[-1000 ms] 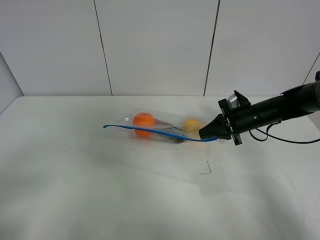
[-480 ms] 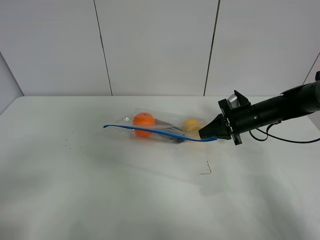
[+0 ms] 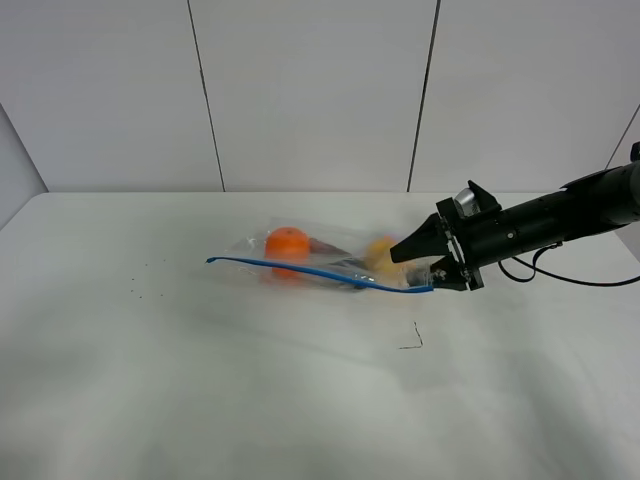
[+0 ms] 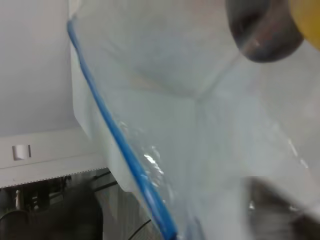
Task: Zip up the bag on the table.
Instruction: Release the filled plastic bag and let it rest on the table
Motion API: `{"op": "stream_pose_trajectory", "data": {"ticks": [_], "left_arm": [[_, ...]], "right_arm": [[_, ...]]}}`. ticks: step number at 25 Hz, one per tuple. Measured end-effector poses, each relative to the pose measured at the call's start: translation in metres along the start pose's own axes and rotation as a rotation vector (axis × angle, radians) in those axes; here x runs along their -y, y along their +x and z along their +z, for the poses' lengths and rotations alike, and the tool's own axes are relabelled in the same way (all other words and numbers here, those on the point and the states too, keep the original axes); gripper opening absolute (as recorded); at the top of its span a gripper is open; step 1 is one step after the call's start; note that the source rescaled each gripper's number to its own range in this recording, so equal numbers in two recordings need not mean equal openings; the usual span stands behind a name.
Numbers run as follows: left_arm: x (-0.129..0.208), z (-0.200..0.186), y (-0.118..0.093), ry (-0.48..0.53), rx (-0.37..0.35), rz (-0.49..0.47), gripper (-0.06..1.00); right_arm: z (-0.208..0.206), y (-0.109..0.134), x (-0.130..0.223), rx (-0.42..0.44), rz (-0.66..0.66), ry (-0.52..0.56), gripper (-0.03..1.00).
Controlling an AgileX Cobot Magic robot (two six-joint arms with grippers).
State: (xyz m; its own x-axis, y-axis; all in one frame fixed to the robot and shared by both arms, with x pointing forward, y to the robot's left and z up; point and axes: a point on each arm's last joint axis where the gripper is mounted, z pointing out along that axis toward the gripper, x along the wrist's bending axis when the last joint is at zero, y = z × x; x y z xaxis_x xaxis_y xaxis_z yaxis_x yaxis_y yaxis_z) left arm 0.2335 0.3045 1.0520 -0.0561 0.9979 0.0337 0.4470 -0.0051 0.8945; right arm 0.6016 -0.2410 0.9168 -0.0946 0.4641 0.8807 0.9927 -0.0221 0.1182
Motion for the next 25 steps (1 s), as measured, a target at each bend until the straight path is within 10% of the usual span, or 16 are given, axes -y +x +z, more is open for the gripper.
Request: {"op": "stream_pose_trajectory", "data": {"ticks": [5,25], "left_arm": [[0.0,0.0,0.0,0.0,0.0,0.0,1.0],[0.0,0.0,0.0,0.0,0.0,0.0,1.0]], "right_arm": [[0.011,0.006,0.003,-0.003,-0.025,0.034,0.99],[0.005,-0.005,0.011,0.088,0.011,0.123,1.0]]}}
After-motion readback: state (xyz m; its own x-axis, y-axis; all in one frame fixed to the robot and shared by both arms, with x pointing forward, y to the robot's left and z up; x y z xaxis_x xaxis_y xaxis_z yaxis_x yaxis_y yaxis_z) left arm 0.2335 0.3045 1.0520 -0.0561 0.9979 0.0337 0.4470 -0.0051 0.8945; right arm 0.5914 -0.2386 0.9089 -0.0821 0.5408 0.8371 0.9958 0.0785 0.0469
